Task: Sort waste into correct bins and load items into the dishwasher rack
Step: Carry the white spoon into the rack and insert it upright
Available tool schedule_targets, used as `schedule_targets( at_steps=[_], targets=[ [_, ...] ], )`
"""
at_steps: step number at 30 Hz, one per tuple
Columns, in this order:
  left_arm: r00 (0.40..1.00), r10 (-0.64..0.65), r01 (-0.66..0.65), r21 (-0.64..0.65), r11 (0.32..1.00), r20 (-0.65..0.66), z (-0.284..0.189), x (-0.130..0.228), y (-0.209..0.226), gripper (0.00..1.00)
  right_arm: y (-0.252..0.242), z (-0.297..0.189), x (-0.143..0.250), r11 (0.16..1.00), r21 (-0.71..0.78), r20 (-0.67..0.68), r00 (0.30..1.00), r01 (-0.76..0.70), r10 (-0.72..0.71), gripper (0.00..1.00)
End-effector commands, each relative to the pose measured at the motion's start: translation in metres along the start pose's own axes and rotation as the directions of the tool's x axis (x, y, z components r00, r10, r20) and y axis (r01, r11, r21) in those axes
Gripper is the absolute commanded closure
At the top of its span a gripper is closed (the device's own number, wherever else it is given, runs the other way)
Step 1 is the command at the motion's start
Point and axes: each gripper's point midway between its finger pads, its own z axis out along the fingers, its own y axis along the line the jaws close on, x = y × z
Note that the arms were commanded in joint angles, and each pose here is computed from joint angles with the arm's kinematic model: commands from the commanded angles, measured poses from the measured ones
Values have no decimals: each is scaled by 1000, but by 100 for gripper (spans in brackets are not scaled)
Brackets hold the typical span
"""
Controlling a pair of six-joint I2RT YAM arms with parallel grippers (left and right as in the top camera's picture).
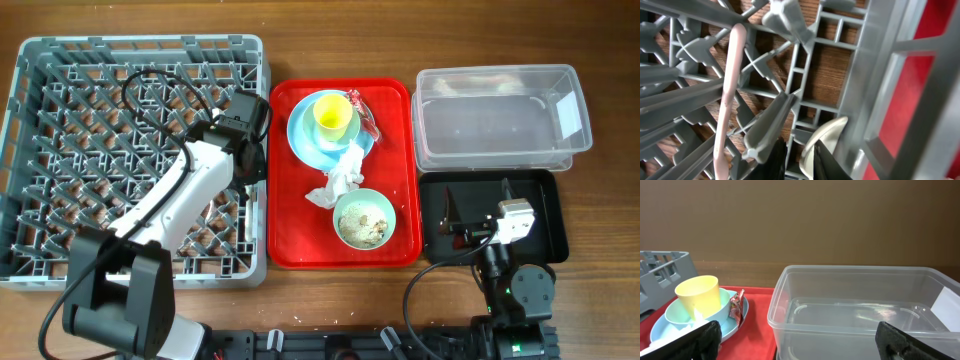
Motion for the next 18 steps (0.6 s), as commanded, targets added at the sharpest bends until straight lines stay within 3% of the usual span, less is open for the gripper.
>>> schedule_targets(
  at_steps=[1,3,8,11,14,18],
  targets=[
    [999,18,-17,29,999,-40,9,9,-9,87,1,0,-1,1000,-8,4,1000,17,-17,0],
    [999,18,-17,30,999,-39,9,8,-9,96,1,0,-1,1000,-8,4,1000,17,-17,0],
    [1000,27,-26,45,999,-11,-1,4,-9,96,1,0,-1,1000,-8,4,1000,17,-17,0],
    [996,14,-21,86,996,86,-31,-13,-9,96,1,0,-1,1000,-8,4,1000,18,-18,0],
    [975,-18,10,38,999,221,-63,-31,10,96,1,0,-1,1000,-8,4,1000,17,-17,0],
    [961,-7,2,18,1000,277,-75,-40,19,96,1,0,-1,1000,-8,4,1000,17,-17,0]
  ],
)
